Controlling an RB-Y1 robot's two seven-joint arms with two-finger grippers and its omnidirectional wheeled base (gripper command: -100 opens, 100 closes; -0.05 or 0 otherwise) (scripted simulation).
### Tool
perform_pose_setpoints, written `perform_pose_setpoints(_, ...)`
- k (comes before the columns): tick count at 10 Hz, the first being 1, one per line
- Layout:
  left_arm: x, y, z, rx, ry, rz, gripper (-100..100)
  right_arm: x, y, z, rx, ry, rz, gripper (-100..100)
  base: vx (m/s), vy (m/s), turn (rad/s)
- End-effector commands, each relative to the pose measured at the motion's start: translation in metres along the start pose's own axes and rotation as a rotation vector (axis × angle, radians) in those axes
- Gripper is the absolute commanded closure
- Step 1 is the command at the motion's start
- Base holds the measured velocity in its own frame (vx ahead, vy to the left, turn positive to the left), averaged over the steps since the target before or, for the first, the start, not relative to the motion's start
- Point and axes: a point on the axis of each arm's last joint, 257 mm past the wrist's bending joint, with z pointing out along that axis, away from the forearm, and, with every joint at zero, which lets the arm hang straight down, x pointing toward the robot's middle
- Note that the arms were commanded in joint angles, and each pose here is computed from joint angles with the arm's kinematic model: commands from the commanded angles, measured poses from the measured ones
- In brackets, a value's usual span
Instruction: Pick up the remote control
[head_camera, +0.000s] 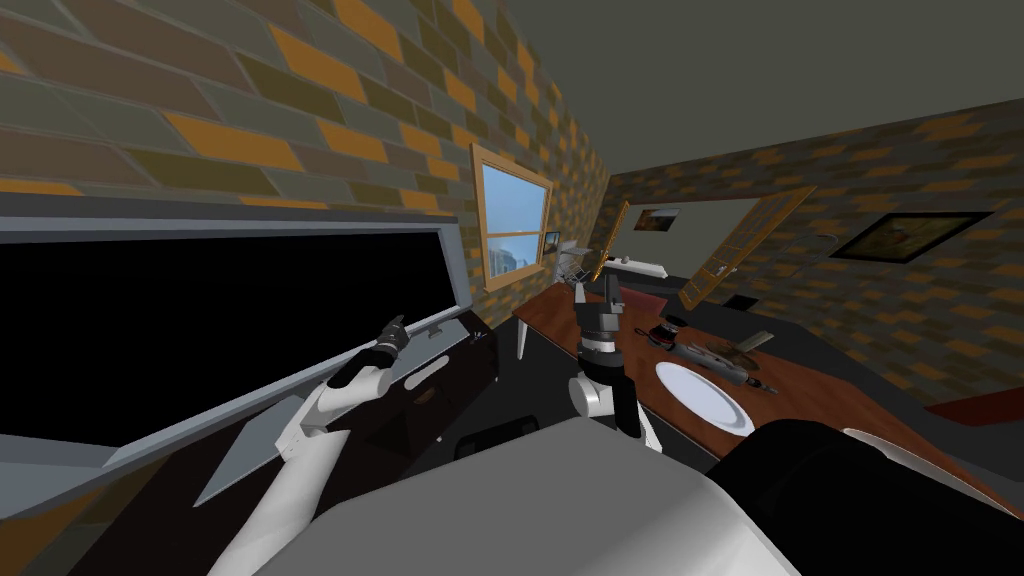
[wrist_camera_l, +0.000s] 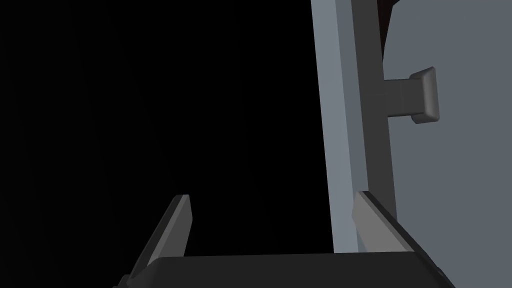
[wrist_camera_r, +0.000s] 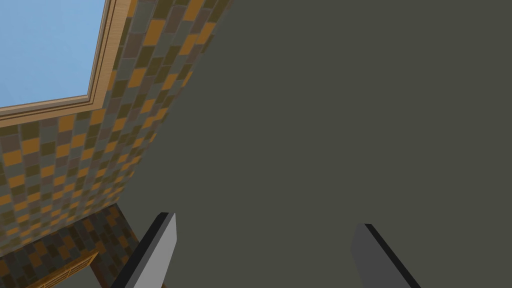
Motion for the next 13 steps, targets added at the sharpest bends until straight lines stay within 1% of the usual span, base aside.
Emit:
perform_pose_setpoints(1,-0.002,0.007,0.002,-0.032,-0.005,-0.005,-100,0.0,0.0,0.0,0.0,0.0,0.0,0,0.02,-0.027,-0.001)
perform_pose_setpoints(2,-0.01,0.021,0.009,-0.085,-0.021,-0.031,-100,0.0,0.0,0.0,0.0,0.0,0.0,0,0.032,-0.043,0.006)
perform_pose_setpoints(3,-0.011,0.028,0.009,-0.11,-0.025,-0.031,-100,0.0,0.0,0.0,0.0,0.0,0.0,0,0.037,-0.036,0.009)
perform_pose_setpoints(4,-0.018,0.037,0.015,-0.15,-0.039,-0.058,-100,0.0,0.0,0.0,0.0,0.0,0.0,0,0.045,-0.034,0.001)
perform_pose_setpoints(5,-0.02,0.049,0.013,-0.189,-0.046,-0.059,-100,0.0,0.0,0.0,0.0,0.0,0.0,0,0.043,-0.036,-0.001)
perform_pose_setpoints(6,-0.02,0.051,0.013,-0.195,-0.047,-0.059,-100,0.0,0.0,0.0,0.0,0.0,0.0,0,0.021,-0.018,0.002)
perform_pose_setpoints(7,-0.028,0.067,0.017,-0.253,-0.066,-0.086,-100,0.0,0.0,0.0,0.0,0.0,0.0,0,0.033,-0.029,-0.01)
perform_pose_setpoints(8,-0.028,0.073,0.015,-0.276,-0.069,-0.087,-100,0.0,0.0,0.0,0.0,0.0,0.0,0,0.035,-0.026,-0.002)
perform_pose_setpoints(9,-0.032,0.079,0.018,-0.315,-0.081,-0.112,-100,0.0,0.0,0.0,0.0,0.0,0.0,0,0.044,-0.024,-0.017)
perform_pose_setpoints(10,-0.036,0.095,0.015,-0.358,-0.092,-0.115,-100,0.0,0.0,0.0,0.0,0.0,0.0,0,0.045,-0.025,-0.011)
perform_pose_setpoints(11,-0.04,0.103,0.017,-0.395,-0.105,-0.141,-100,0.0,0.0,0.0,0.0,0.0,0.0,0,0.059,-0.024,-0.023)
perform_pose_setpoints(12,-0.043,0.117,0.013,-0.437,-0.114,-0.144,-100,0.0,0.0,0.0,0.0,0.0,0.0,0,0.046,-0.015,-0.013)
perform_pose_setpoints(13,-0.046,0.124,0.013,-0.473,-0.127,-0.169,-100,0.0,0.0,0.0,0.0,0.0,0.0,0,0.051,-0.019,-0.037)
